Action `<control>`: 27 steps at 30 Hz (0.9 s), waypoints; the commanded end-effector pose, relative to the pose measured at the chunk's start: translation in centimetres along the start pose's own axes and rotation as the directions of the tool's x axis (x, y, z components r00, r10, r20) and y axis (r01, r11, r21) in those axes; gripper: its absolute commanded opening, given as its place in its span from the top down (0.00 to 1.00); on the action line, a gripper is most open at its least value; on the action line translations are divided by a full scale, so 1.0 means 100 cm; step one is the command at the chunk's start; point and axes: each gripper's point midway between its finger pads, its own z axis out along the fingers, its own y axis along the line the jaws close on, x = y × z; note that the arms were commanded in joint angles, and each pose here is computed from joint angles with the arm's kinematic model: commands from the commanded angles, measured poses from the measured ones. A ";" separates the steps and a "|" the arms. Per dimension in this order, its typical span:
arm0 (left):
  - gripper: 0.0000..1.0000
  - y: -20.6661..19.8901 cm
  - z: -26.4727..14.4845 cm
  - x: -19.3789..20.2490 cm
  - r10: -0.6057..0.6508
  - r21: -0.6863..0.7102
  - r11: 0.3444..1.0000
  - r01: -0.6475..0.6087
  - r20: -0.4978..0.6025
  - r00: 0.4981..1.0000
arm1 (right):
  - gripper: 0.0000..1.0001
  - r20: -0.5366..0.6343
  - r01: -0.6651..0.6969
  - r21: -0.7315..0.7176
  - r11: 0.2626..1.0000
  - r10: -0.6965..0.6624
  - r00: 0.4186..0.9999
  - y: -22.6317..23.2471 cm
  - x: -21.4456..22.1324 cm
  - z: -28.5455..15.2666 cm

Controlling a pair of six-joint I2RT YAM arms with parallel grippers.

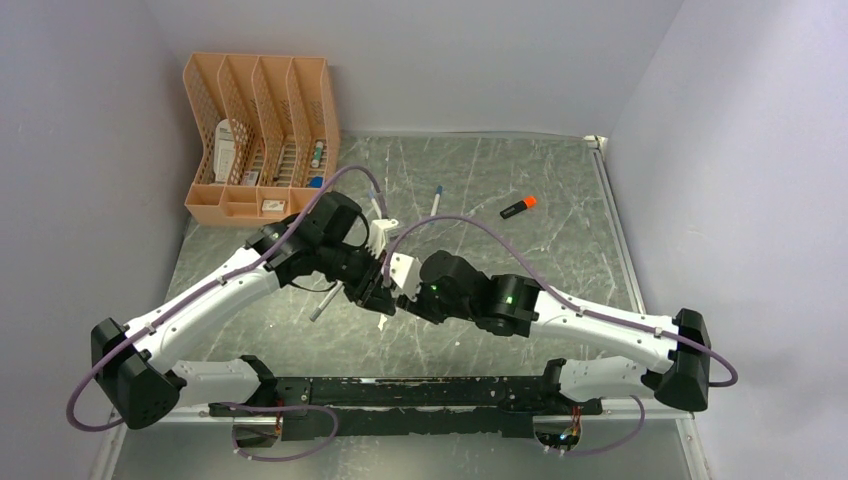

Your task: Open the pen caps

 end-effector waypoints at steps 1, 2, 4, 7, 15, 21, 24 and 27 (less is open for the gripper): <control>0.72 -0.024 -0.006 -0.018 0.057 0.082 0.995 -0.060 0.048 0.997 | 0.75 0.005 0.004 0.095 0.995 -0.004 1.000 -0.015 0.000 0.004; 0.72 -0.022 -0.005 -0.019 0.053 0.074 0.996 -0.057 0.052 0.997 | 0.81 0.013 -0.003 0.091 0.996 0.002 1.000 -0.014 -0.002 0.004; 0.71 -0.017 -0.004 -0.024 0.042 0.044 0.998 -0.045 0.064 0.997 | 0.89 0.034 -0.022 0.083 0.996 0.019 0.999 -0.012 -0.006 0.001; 0.61 -0.009 -0.002 -0.038 0.032 -0.006 0.999 -0.032 0.104 0.994 | 0.99 0.090 -0.080 0.064 0.995 0.074 0.993 -0.009 -0.016 -0.009; 0.40 0.003 -0.009 -0.089 0.038 -0.104 0.995 -0.004 0.323 0.946 | 1.00 0.162 -0.305 0.050 0.951 0.293 0.942 -0.006 -0.017 -0.016; 0.32 -0.011 -0.035 -0.118 0.070 -0.099 0.995 -0.021 0.526 0.848 | 1.00 0.189 -0.470 -0.028 0.882 0.466 0.864 0.003 -0.025 -0.022; 0.32 -0.013 -0.042 -0.123 0.062 -0.088 0.996 -0.011 0.596 0.801 | 1.00 0.244 -0.536 -0.096 0.839 0.542 0.805 0.005 -0.036 -0.032; 0.31 -0.013 -0.048 -0.123 0.053 -0.080 0.997 -0.002 0.637 0.769 | 1.00 0.322 -0.561 -0.206 0.801 0.597 0.734 0.009 -0.053 -0.049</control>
